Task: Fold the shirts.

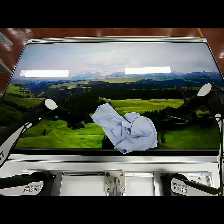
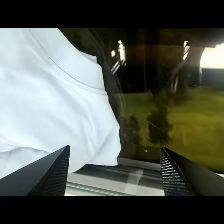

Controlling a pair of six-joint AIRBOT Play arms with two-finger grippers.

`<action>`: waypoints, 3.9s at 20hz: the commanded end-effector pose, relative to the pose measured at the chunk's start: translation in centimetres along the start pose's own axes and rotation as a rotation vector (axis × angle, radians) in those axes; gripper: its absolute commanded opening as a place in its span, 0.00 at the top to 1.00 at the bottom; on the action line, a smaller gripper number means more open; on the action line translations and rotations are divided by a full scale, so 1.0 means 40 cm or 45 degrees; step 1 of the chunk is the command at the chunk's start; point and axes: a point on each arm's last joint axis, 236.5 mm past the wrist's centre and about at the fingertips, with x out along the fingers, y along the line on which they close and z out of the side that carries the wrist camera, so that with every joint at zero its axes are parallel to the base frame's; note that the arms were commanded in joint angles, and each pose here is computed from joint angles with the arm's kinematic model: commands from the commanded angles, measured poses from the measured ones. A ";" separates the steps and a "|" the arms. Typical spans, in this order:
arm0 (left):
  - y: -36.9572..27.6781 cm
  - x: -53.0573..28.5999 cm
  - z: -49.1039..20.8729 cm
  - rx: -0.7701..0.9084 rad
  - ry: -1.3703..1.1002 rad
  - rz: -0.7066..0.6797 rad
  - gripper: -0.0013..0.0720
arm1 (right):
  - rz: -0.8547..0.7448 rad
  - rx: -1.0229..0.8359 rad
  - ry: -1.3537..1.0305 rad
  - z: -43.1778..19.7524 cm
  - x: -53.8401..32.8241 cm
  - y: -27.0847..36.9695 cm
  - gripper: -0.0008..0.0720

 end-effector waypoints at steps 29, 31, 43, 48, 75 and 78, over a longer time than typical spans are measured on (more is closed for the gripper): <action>-0.186 -0.041 0.060 0.225 -0.166 -0.336 0.93 | 0.377 0.271 0.115 -0.129 0.284 0.083 0.50; -0.201 -0.054 0.071 0.241 -0.185 -0.346 0.93 | 0.382 0.247 0.100 -0.119 0.281 0.099 0.90; -0.777 -1.080 -0.031 1.165 -1.299 -0.449 0.93 | 0.099 -0.733 -1.432 -0.029 -0.855 0.447 0.90; -0.810 -1.318 -0.277 1.337 -1.588 -0.459 0.93 | -0.023 -0.767 -1.832 -0.218 -1.105 0.513 0.90; -0.170 -0.289 0.174 0.304 -0.562 -0.037 0.93 | 0.039 0.181 -0.609 0.045 -0.001 -0.004 0.06; -0.180 -0.296 0.157 0.375 -0.528 -0.028 0.93 | -0.167 0.076 -0.711 0.077 -0.169 -0.084 0.06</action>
